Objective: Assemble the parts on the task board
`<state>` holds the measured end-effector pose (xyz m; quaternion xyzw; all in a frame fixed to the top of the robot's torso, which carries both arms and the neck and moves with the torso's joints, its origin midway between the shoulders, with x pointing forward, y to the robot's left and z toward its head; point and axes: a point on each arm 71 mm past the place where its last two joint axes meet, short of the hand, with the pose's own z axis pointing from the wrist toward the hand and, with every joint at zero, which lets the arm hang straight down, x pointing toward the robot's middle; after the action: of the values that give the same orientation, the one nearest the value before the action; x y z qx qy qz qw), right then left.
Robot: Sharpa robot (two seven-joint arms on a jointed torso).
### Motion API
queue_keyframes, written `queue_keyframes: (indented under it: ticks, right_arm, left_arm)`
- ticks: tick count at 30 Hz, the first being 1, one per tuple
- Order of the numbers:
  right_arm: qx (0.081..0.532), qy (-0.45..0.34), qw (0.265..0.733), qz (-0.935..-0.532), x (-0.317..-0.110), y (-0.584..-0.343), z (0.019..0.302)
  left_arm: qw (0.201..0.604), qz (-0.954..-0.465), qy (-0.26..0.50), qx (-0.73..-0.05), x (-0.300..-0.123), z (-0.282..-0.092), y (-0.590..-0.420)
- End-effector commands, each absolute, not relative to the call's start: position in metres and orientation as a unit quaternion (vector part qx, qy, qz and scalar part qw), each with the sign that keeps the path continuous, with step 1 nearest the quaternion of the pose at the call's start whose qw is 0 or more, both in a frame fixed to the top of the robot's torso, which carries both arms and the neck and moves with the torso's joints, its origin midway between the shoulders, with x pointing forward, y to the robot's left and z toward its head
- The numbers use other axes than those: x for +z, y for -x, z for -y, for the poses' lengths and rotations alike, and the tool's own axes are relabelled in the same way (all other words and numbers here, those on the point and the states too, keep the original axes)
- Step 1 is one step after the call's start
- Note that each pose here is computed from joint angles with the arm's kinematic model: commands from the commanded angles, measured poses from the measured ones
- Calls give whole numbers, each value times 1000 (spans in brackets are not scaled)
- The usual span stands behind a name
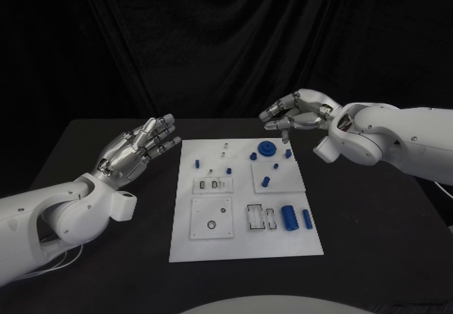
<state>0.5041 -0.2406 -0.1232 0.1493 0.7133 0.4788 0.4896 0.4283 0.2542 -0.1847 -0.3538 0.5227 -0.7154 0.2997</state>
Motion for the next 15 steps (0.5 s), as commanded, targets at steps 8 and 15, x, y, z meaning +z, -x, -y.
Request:
queue_keyframes:
  ticks: [8, 15]
  right_arm:
    - [213, 179, 665, -693, -114, -506, 225]
    - [165, 243, 677, -675, -114, -504, 214]
  left_arm:
    - [343, -417, 315, -780, -164, -261, -423]
    - [342, -417, 318, -780, -164, -262, -423]
